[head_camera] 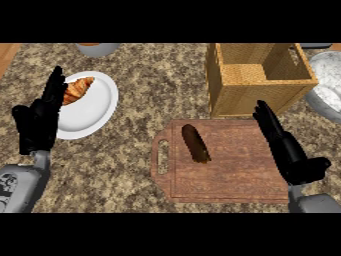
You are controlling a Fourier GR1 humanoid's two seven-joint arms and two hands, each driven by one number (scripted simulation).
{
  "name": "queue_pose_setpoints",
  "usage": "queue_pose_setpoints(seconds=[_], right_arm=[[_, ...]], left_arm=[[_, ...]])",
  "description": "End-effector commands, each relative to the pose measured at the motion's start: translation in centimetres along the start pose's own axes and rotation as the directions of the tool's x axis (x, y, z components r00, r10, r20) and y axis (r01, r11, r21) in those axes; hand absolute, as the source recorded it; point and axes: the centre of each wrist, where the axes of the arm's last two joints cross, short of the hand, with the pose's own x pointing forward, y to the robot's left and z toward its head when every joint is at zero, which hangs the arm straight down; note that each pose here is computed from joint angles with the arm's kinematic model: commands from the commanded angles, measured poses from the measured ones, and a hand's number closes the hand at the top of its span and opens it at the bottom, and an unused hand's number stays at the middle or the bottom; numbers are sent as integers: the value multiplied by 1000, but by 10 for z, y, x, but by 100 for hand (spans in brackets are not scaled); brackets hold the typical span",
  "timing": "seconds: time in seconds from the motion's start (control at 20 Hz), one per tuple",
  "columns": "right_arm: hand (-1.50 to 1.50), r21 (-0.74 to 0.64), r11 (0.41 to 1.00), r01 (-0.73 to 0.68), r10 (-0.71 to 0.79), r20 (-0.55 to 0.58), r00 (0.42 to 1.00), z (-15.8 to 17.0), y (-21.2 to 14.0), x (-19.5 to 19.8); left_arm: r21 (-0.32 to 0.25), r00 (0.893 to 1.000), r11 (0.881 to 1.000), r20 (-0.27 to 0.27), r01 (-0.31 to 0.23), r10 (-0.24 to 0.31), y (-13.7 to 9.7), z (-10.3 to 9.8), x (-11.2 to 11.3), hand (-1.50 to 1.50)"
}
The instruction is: Pick the sweet potato from the cutting board and place it in the basket
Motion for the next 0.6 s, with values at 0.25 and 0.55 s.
queue_pose_setpoints(seconds=[0.25,0.55], right_arm=[[150,552,832,-54,-22,129,991,-88,25,58],[-150,686,688,-236,-244,526,814,-44,121,46]], left_arm=[[-146,989,986,-114,82,-99,0,-5,-21,0],[-159,974,986,-213,39,-73,2,6,-36,0]])
